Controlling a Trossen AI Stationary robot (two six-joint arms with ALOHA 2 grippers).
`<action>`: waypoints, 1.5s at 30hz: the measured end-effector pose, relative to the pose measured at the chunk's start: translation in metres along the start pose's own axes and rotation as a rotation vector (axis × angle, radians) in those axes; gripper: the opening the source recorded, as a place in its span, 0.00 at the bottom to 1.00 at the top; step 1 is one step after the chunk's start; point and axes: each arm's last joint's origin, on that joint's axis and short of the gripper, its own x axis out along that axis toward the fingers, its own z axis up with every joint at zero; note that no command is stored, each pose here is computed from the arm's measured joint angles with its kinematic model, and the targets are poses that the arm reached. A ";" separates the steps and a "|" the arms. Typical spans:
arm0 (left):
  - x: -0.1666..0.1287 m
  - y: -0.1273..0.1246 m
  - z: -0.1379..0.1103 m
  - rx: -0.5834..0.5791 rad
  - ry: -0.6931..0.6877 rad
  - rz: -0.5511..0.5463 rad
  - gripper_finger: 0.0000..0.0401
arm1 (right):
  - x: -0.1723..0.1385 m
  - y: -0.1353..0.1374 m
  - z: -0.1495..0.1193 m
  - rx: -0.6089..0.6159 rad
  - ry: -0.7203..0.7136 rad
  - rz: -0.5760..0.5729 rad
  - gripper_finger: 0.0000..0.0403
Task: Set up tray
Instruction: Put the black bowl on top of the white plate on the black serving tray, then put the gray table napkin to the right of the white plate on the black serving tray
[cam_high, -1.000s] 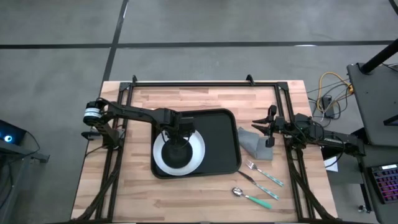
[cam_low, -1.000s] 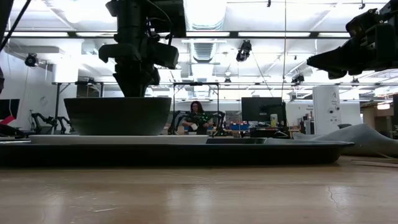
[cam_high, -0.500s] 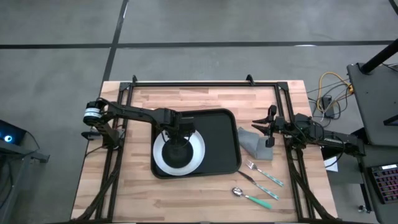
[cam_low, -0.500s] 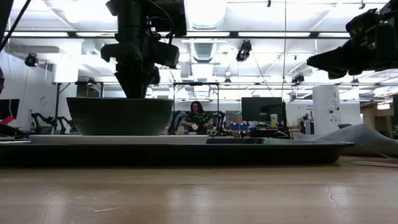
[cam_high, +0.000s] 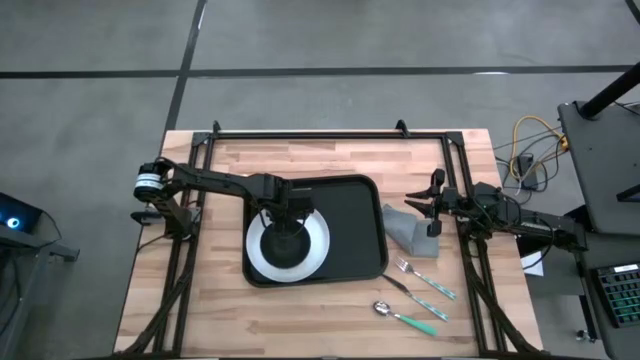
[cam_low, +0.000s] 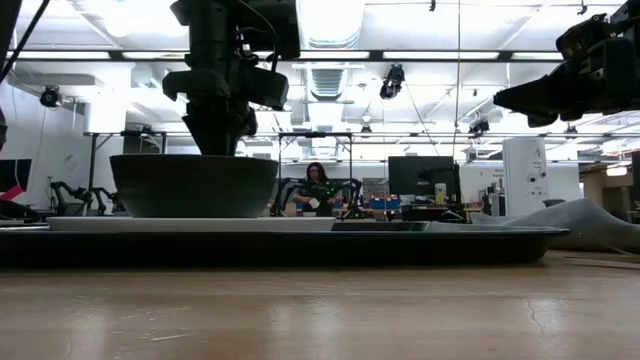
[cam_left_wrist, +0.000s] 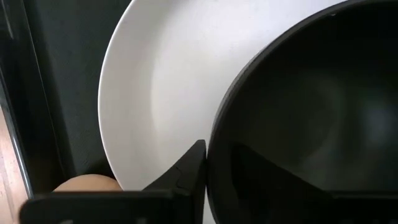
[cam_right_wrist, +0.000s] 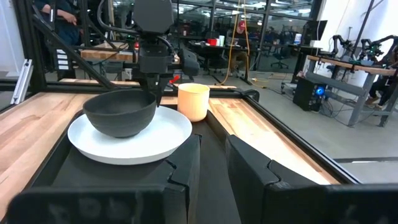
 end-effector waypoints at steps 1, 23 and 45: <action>0.000 0.000 0.000 0.000 0.000 0.000 0.16 | 0.000 0.000 0.000 -0.001 0.000 0.000 0.17; -0.005 0.000 0.000 -0.035 -0.015 0.000 0.18 | 0.000 0.000 0.000 -0.001 0.000 0.000 0.17; -0.033 0.002 0.016 -0.083 -0.127 0.014 0.18 | 0.000 0.000 0.000 -0.001 0.000 0.000 0.17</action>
